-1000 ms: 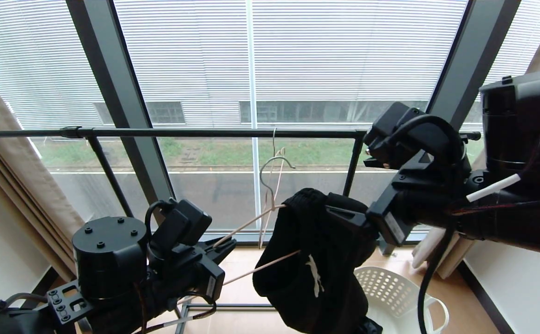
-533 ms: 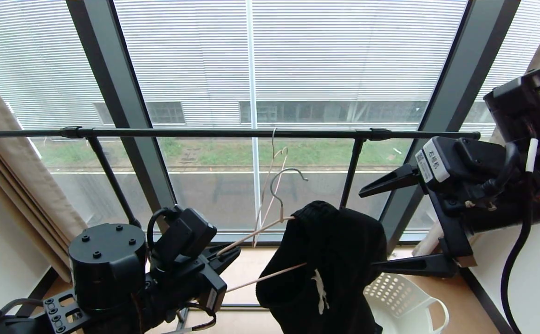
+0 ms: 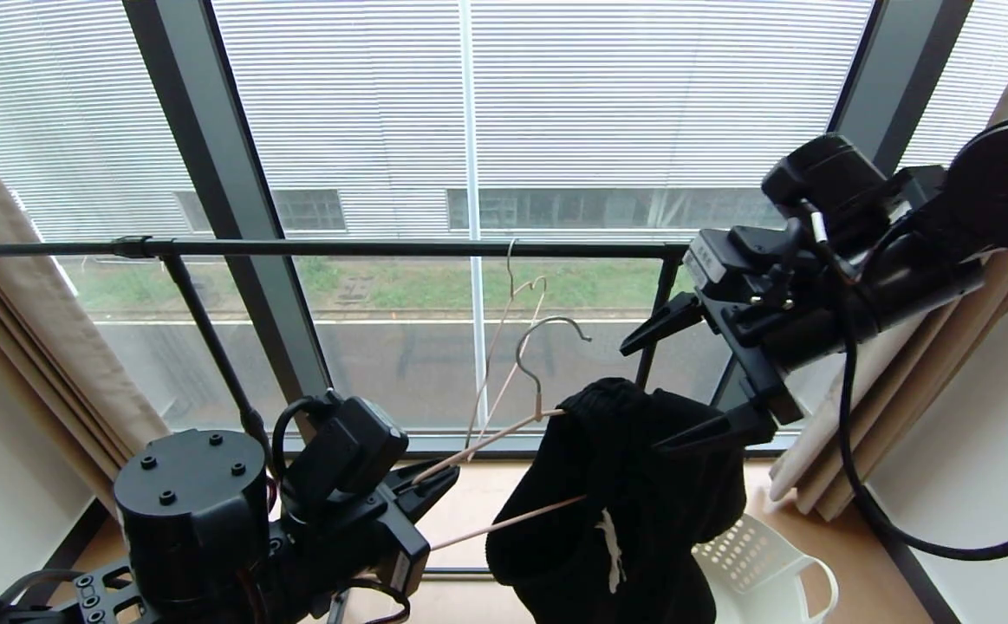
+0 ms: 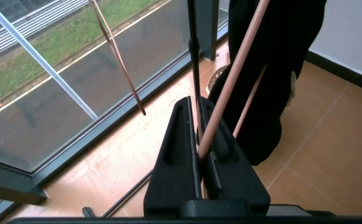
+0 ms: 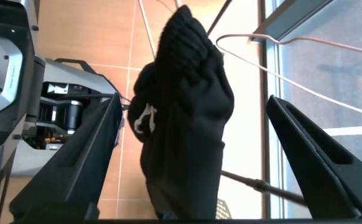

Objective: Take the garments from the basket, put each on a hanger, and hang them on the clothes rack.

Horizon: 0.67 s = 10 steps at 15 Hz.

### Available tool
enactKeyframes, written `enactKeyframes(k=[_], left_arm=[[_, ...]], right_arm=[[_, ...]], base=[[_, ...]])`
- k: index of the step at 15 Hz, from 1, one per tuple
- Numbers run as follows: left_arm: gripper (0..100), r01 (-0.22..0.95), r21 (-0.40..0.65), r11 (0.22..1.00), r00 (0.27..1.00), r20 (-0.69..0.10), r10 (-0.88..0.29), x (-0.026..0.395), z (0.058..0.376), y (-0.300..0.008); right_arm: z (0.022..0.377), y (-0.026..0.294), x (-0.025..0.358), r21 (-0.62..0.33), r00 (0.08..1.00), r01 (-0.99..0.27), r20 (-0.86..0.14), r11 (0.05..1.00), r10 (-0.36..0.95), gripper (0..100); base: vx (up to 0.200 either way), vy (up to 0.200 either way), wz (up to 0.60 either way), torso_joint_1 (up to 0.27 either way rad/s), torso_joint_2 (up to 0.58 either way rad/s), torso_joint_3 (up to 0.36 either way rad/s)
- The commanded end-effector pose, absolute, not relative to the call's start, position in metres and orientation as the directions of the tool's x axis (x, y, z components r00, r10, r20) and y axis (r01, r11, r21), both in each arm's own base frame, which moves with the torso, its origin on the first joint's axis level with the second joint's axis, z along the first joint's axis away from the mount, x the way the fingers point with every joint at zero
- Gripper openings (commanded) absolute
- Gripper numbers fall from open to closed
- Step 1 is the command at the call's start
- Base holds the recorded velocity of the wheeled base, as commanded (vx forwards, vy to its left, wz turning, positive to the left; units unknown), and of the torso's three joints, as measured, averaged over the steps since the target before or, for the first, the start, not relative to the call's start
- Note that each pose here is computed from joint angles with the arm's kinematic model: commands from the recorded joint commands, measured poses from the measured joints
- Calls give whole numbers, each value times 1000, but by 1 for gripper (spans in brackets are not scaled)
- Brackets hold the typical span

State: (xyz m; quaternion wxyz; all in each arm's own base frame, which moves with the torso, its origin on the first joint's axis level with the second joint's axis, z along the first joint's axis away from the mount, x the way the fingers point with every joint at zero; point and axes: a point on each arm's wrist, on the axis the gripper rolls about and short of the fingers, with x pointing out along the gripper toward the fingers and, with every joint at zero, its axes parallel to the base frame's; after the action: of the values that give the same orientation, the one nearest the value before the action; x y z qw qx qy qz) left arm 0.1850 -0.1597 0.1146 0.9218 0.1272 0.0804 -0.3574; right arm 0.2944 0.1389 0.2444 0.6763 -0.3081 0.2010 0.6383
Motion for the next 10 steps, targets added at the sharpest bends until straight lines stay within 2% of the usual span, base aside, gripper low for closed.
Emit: enactKeyframes(k=[1, 10], left_arm=[[0, 679, 177, 713, 732, -234, -640, 185, 115, -160], [0, 679, 177, 713, 732, -233, -640, 185, 115, -160]], right_arm=[[221, 153, 317, -105, 60, -994, -685, -16, 726, 100], [204, 158, 326, -59, 27, -998, -701, -21, 713, 100]], base=[[0, 0, 0, 0, 0, 0], [0, 0, 0, 0, 0, 0]])
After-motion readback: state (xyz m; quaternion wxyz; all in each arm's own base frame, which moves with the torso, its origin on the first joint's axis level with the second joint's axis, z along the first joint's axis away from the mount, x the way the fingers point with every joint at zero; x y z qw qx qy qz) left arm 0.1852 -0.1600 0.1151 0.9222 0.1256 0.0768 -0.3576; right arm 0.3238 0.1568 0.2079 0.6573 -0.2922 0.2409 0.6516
